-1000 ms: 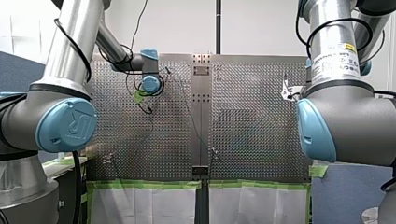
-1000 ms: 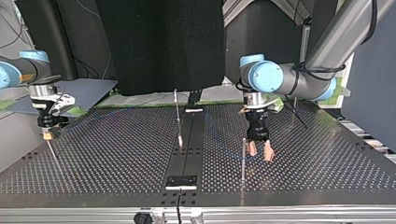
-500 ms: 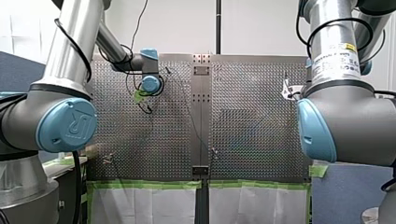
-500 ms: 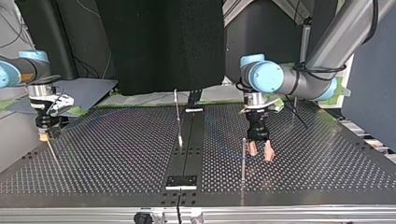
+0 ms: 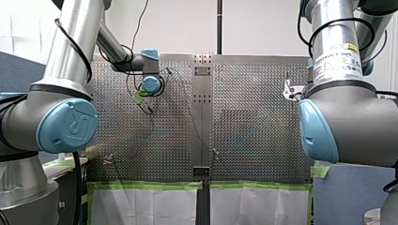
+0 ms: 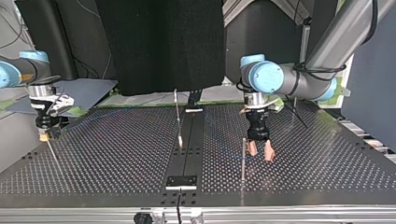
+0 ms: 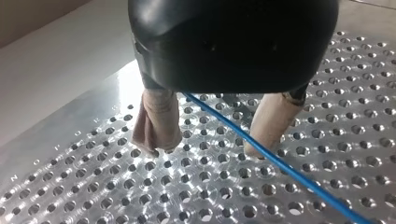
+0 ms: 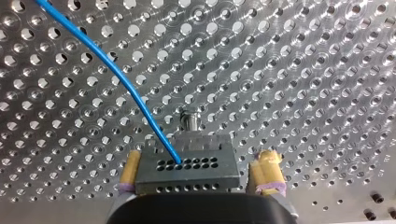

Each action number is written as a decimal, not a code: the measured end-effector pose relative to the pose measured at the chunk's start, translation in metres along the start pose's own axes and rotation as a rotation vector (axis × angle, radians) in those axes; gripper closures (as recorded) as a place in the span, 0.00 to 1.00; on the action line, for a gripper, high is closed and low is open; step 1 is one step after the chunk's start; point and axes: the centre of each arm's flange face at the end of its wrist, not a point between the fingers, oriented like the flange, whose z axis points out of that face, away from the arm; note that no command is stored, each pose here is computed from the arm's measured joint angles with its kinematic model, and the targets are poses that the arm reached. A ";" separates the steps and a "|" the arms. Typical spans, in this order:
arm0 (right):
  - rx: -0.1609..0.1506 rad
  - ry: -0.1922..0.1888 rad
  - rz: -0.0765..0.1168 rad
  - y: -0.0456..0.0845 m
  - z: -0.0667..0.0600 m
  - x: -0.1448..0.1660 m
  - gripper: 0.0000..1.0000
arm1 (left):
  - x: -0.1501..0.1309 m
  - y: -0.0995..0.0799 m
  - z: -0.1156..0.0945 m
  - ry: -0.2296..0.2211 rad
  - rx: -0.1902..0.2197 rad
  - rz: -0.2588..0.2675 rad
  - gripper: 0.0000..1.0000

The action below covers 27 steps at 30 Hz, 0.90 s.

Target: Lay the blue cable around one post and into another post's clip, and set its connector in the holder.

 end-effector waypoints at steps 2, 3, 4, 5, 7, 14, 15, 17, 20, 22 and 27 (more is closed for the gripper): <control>0.000 0.000 0.000 0.000 0.000 0.000 0.00 | 0.000 0.001 0.000 0.005 -0.006 0.002 0.02; 0.000 0.000 0.000 0.000 0.000 0.000 0.00 | 0.000 0.002 -0.001 0.009 -0.010 0.003 0.02; 0.000 0.000 0.000 0.000 0.000 0.000 0.00 | 0.000 0.003 -0.001 0.014 -0.014 0.002 0.02; 0.000 0.000 0.000 0.000 0.000 0.000 0.00 | 0.000 0.004 -0.002 0.022 -0.018 -0.001 0.02; -0.001 0.000 0.000 0.000 0.000 0.000 0.00 | 0.001 0.005 -0.002 0.035 -0.020 -0.012 0.02; -0.003 0.000 0.000 0.000 0.000 0.000 0.00 | 0.001 0.007 -0.004 0.050 -0.035 -0.067 0.02; -0.003 0.000 0.000 0.000 0.000 0.000 0.00 | 0.001 0.008 -0.004 0.049 -0.041 -0.069 0.02; -0.003 0.000 0.000 0.001 0.000 0.000 0.00 | 0.000 0.009 -0.005 0.045 -0.053 -0.070 0.02; -0.004 -0.001 0.000 0.001 0.000 -0.001 0.00 | -0.001 0.011 -0.006 0.046 -0.070 -0.061 0.02; -0.004 -0.001 0.001 0.001 0.000 -0.001 0.00 | -0.003 0.011 -0.008 0.044 -0.081 -0.050 0.02; -0.004 -0.002 0.001 0.001 0.000 -0.001 0.00 | -0.017 0.004 -0.012 0.009 -0.102 -0.010 0.02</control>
